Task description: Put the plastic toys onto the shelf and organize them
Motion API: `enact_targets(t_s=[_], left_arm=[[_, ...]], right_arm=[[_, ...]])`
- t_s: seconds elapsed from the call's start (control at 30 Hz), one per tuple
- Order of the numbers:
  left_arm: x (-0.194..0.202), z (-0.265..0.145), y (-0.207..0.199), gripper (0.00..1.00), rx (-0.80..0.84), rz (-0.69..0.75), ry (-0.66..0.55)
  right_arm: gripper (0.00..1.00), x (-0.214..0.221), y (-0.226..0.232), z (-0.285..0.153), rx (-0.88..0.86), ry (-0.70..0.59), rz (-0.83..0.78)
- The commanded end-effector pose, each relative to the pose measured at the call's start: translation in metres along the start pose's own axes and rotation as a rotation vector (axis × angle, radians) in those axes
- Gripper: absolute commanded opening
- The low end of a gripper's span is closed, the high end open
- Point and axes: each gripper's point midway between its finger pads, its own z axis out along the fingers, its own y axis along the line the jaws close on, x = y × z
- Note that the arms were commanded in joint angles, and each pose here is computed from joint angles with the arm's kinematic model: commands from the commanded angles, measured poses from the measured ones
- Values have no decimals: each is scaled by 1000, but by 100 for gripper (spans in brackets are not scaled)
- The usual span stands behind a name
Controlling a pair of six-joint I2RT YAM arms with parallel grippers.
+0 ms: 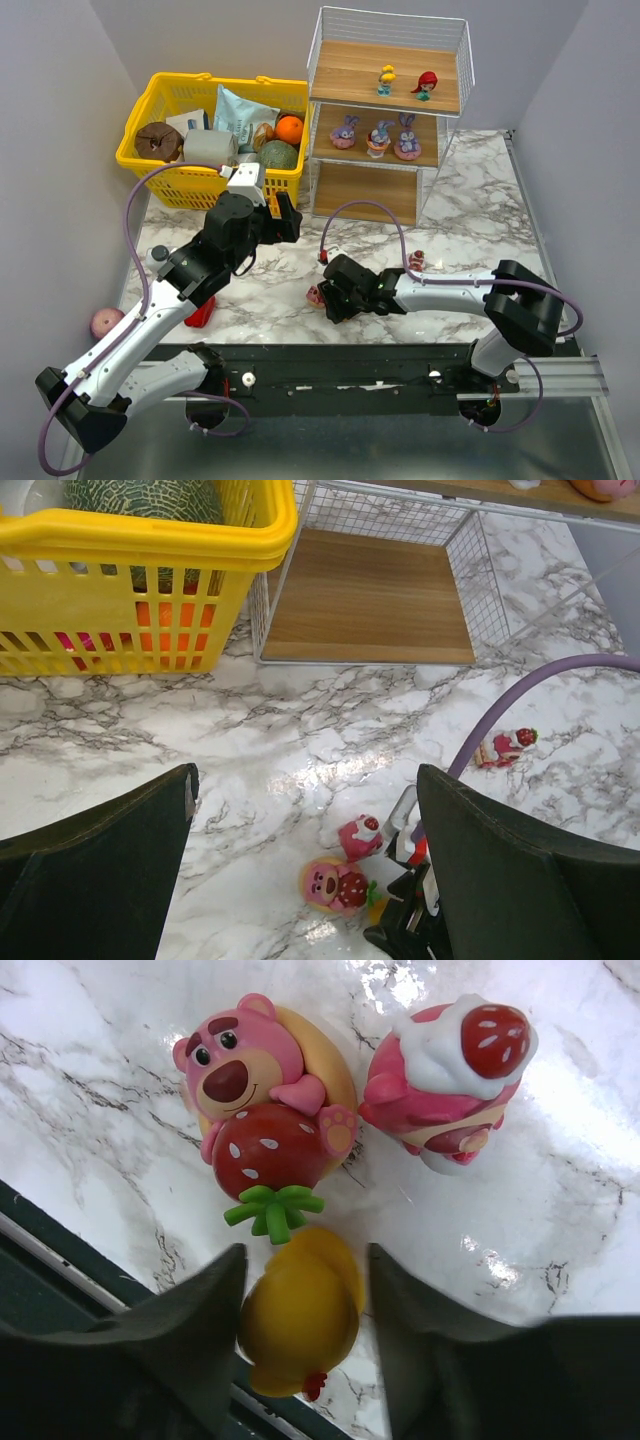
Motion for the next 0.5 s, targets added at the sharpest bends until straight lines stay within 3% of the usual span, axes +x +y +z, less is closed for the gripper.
enact_targets(t_s=[0.0,0.17,0.47], left_arm=[[6,2,2,99,6,21,22],[9,0,2,99,19,42,35],[8,-17,-24,99,216,140,52]], right_arm=[[49,9,-4,2,24,18,5],[18,-4,-4,-13,38,-15,24],[11,-97,1,-109,89,-159,79]])
